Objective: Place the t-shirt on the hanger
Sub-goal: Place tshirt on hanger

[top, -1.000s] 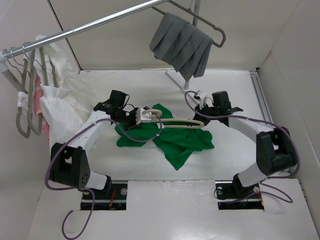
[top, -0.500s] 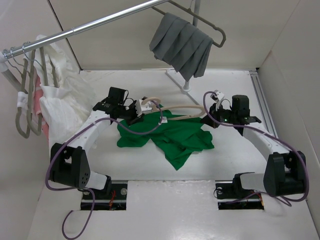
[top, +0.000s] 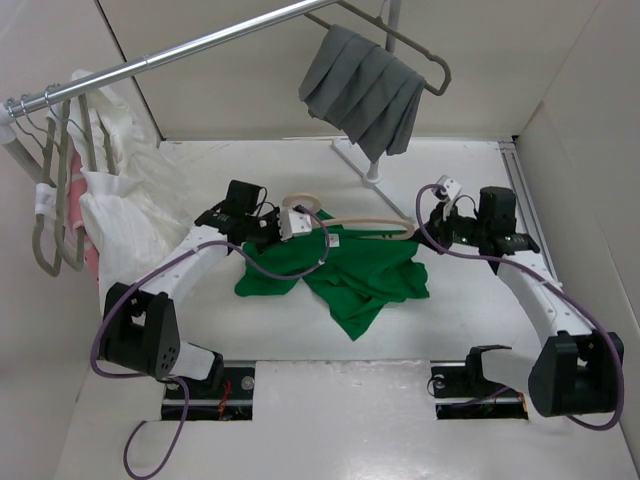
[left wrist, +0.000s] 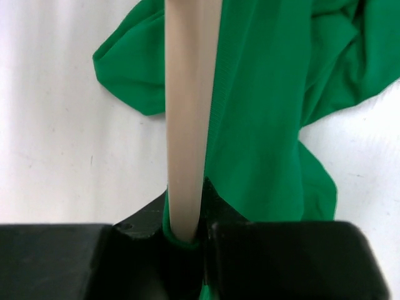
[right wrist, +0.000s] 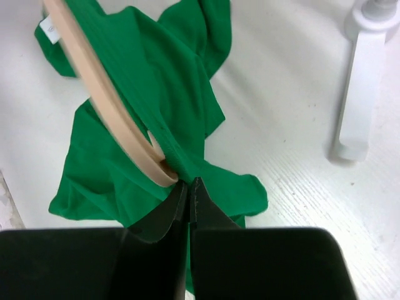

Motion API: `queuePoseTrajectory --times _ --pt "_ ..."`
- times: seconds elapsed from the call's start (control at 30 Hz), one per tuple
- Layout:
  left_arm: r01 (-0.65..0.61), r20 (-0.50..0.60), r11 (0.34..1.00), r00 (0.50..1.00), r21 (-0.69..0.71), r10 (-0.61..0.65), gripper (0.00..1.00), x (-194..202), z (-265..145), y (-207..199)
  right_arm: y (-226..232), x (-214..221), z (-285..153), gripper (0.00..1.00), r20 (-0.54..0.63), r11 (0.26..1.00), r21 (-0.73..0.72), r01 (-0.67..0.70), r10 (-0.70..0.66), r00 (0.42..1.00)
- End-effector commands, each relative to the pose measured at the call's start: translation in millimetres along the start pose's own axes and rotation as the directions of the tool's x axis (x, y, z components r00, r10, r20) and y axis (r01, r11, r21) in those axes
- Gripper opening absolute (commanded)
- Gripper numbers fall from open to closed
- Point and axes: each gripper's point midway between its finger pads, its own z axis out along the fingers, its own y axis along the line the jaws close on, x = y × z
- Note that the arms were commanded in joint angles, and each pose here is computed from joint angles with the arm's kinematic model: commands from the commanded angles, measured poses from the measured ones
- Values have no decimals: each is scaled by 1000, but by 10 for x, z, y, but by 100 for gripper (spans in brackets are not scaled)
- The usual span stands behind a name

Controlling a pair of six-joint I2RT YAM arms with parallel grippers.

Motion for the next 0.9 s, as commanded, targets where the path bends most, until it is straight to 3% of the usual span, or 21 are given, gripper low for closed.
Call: queuePoseTrajectory --times 0.0,0.2,0.43,0.63,0.77,0.87 --pt "33 -278 986 957 -161 -77 0 648 -244 258 -346 -251 -329 0 -7 973 171 154 -155 988" --pt "13 -318 988 946 -154 -62 0 730 -192 272 -221 -521 -437 0 25 958 134 253 -259 966" --pt "-8 -373 985 926 -171 -57 0 893 -184 267 -316 -442 -517 0 -27 959 151 238 -237 971" --pt "-51 -447 989 894 -139 -17 0 1094 -206 169 38 -828 -512 0 167 937 14 348 -345 924" --pt "-104 -498 989 866 -101 40 0 1173 -193 116 270 -969 -497 0 227 899 -53 435 -413 882" --pt "-102 -435 993 898 -60 66 0 937 -134 125 457 -1036 -384 0 239 873 -89 479 -448 861"
